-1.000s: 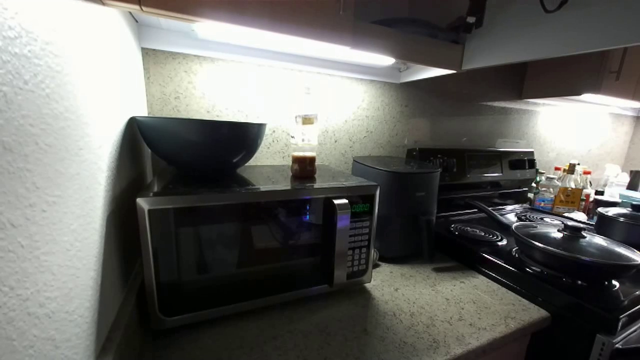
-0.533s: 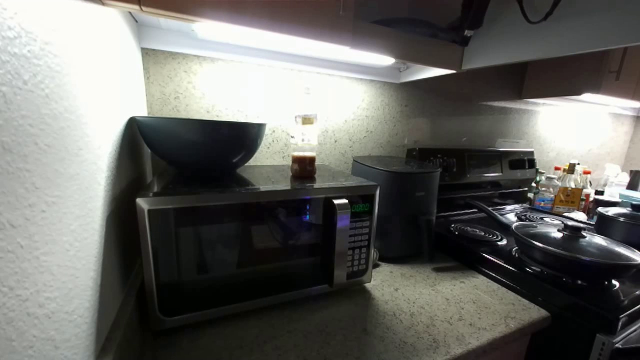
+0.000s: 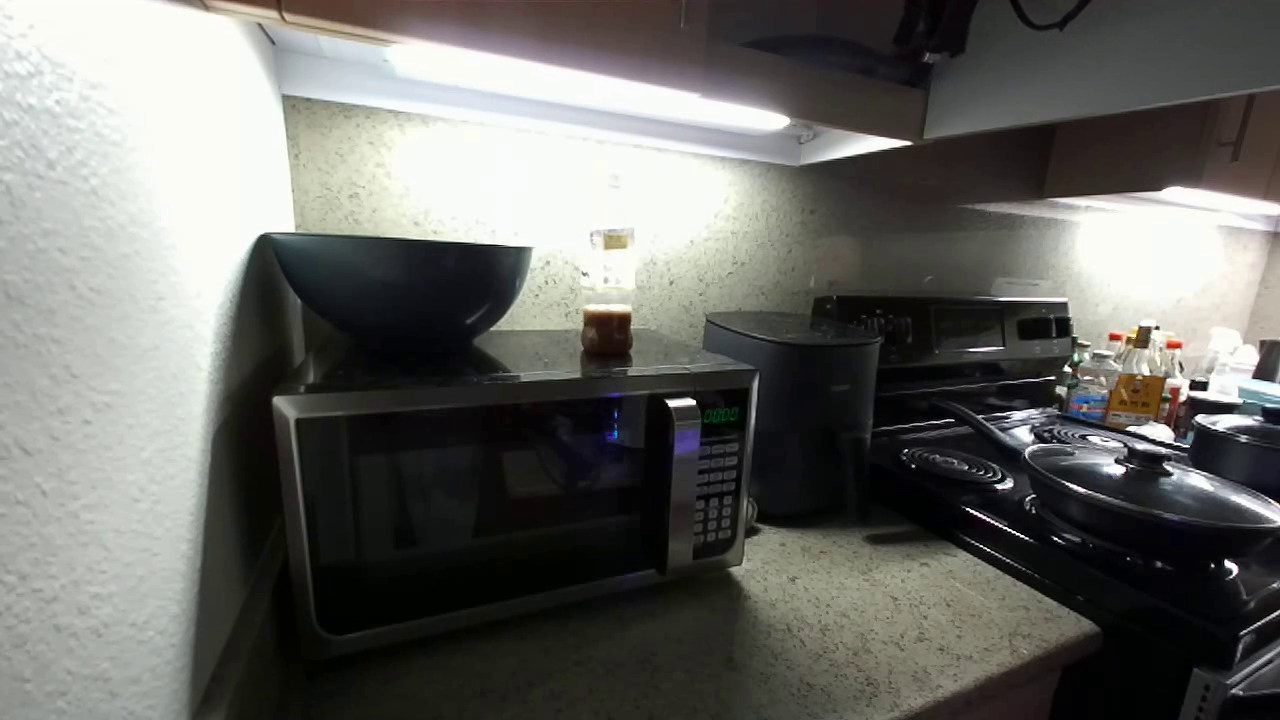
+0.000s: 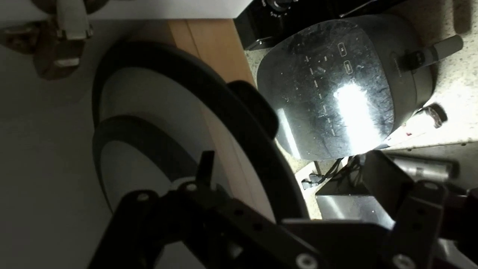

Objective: Remove the lid from the upper cabinet.

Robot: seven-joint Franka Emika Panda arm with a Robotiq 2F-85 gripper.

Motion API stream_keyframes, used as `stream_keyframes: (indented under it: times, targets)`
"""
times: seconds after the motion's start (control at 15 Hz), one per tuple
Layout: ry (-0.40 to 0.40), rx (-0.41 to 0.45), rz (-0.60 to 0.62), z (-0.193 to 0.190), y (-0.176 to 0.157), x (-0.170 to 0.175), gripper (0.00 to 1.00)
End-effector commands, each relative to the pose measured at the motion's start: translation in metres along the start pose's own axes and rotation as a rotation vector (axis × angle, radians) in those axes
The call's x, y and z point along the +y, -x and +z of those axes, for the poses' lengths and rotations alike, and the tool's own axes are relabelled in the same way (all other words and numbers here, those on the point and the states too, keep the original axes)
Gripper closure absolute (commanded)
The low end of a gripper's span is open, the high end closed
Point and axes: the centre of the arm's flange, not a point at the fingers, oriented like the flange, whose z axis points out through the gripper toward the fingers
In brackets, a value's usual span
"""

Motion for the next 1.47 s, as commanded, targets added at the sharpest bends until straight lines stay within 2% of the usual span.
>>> stream_keyframes:
  times: [0.0, 0.33, 0.4, 0.73, 0.8, 0.87, 1.0, 1.2, 1.4]
  targets:
    - [0.009, 0.008, 0.003, 0.000, 0.000, 0.001, 0.00]
    - [0.017, 0.021, -0.041, 0.002, 0.000, 0.003, 0.00]
    - [0.024, 0.024, -0.046, 0.001, -0.025, 0.008, 0.00]
    - [0.042, 0.060, -0.081, 0.003, -0.048, 0.016, 0.00]
    - [0.041, 0.067, -0.079, 0.004, -0.050, 0.019, 0.03]
    - [0.039, 0.074, -0.079, 0.005, -0.052, 0.022, 0.27]
    - [0.042, 0.081, -0.081, 0.007, -0.055, 0.025, 0.29]
    - [0.044, 0.093, -0.085, 0.008, -0.059, 0.025, 0.50]
    - [0.053, 0.109, -0.089, 0.001, -0.060, 0.027, 0.65]
